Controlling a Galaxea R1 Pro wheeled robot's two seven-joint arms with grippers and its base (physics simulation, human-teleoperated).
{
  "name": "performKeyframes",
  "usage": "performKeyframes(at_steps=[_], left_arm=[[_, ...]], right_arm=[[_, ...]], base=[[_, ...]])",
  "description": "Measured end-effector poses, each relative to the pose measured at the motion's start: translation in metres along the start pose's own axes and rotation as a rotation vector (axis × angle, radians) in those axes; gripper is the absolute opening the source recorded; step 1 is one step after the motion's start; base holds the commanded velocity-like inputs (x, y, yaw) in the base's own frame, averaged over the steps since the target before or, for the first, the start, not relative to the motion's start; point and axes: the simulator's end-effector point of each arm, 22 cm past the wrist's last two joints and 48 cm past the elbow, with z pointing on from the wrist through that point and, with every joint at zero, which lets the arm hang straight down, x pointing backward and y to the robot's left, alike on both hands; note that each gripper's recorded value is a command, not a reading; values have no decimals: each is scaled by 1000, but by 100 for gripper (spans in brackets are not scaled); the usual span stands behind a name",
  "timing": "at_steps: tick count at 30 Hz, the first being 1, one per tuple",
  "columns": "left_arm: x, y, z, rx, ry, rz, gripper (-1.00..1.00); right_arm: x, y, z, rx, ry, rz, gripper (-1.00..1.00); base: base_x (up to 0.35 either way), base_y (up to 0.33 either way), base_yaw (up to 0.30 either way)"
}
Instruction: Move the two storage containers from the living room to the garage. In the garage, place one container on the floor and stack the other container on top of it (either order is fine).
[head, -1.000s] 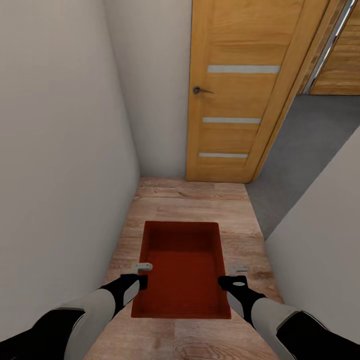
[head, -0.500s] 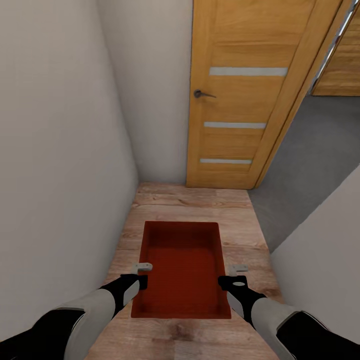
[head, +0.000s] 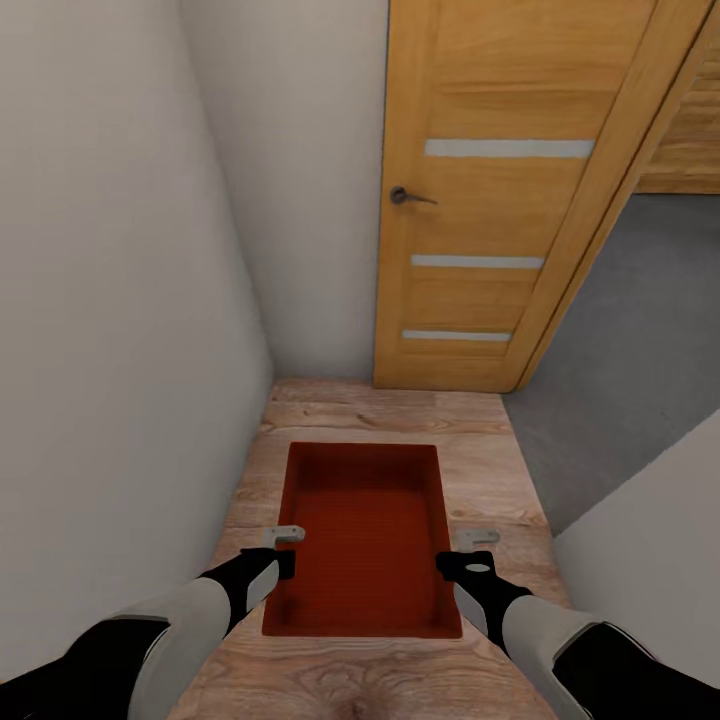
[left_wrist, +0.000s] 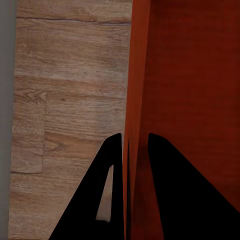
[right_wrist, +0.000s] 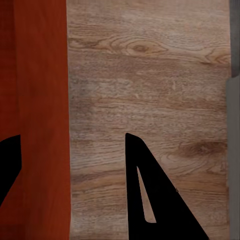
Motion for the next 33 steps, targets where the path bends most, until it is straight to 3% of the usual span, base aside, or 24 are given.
performKeyframes(at_steps=[21, 28, 33], left_arm=[[1, 0, 0, 0, 1, -2, -100], [0, -1, -1, 1, -1, 0, -100], [-1, -2, 0, 1, -1, 2, -100]], right_arm=[[0, 0, 0, 0, -1, 1, -100], [-1, 2, -1, -1, 0, 0, -100], [0, 2, 0, -1, 1, 0, -100]], base=[[322, 0, -2], [316, 0, -206], [73, 0, -265]])
